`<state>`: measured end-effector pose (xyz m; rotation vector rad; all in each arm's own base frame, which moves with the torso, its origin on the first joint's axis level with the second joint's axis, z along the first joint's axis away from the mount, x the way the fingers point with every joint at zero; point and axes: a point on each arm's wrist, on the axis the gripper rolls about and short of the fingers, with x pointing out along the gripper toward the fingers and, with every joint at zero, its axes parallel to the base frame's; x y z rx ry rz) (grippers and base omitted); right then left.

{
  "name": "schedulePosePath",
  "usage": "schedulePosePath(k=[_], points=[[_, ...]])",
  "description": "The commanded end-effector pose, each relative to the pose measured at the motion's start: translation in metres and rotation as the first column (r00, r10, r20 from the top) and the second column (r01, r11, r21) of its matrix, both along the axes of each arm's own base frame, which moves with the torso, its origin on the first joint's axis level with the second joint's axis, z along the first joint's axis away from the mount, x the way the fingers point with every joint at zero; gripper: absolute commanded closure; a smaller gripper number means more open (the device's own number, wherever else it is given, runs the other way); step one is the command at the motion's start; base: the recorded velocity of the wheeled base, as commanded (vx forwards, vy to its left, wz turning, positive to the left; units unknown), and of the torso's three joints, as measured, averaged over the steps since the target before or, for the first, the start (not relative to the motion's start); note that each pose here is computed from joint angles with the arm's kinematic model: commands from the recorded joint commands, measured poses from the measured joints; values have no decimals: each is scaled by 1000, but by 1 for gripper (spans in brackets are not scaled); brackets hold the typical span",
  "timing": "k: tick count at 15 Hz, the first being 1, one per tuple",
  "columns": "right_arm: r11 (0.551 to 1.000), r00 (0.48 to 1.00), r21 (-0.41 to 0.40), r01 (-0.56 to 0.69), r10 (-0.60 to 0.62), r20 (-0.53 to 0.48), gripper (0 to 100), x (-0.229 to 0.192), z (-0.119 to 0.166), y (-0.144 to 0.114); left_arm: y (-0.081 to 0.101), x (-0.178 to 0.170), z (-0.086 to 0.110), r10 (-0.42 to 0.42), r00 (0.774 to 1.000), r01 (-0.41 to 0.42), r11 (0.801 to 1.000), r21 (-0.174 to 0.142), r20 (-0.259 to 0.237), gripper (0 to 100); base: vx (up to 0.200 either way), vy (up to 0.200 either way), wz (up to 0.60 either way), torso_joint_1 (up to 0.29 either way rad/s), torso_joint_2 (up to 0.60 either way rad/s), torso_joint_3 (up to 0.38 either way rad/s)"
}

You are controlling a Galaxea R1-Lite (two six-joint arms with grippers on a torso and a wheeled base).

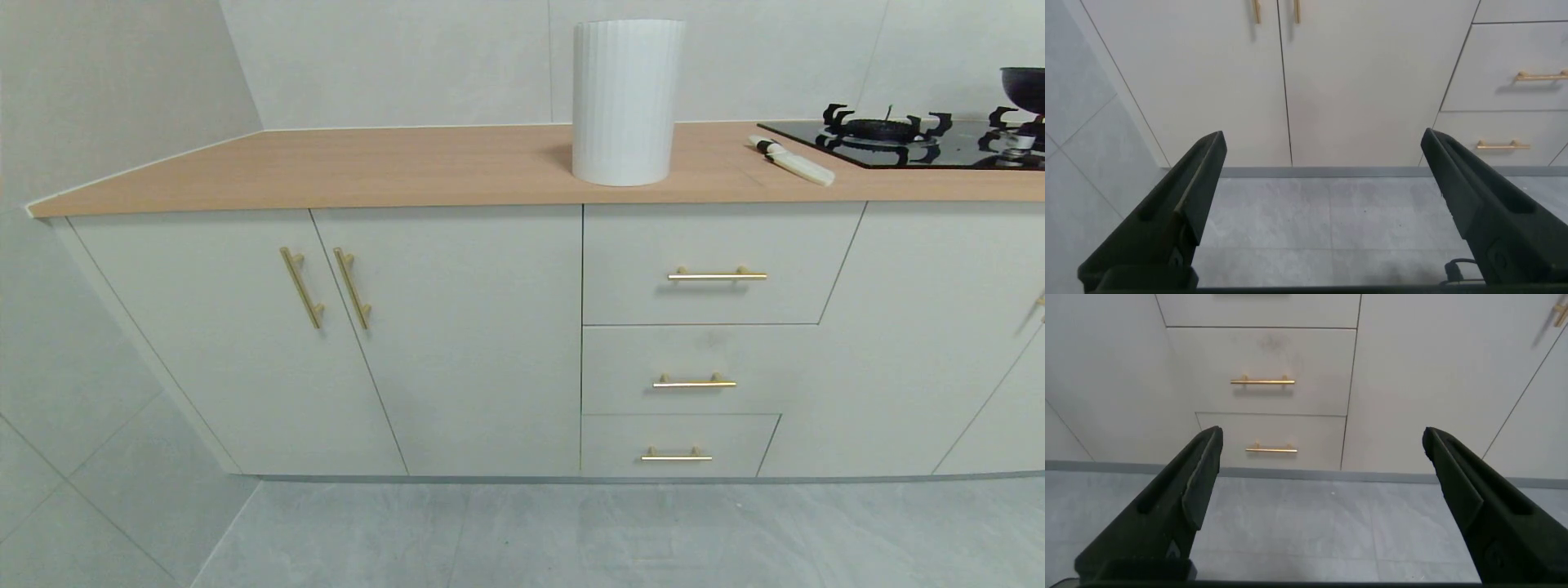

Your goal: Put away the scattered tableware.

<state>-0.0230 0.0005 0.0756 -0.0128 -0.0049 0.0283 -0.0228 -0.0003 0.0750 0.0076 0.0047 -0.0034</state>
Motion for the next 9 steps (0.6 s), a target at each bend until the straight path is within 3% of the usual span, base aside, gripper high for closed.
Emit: schedulePosePath(k=[1,9], points=[[1000,1000,-1,-2,2,-5,0,0,0,0,0,0,0,0,1000,0,1000,0,0,0,0,0,0,0,0,0],[1000,1000,7,-2,2,-5,0,0,0,0,0,0,0,0,1000,0,1000,3,0,0,0,0,0,0,0,0]])
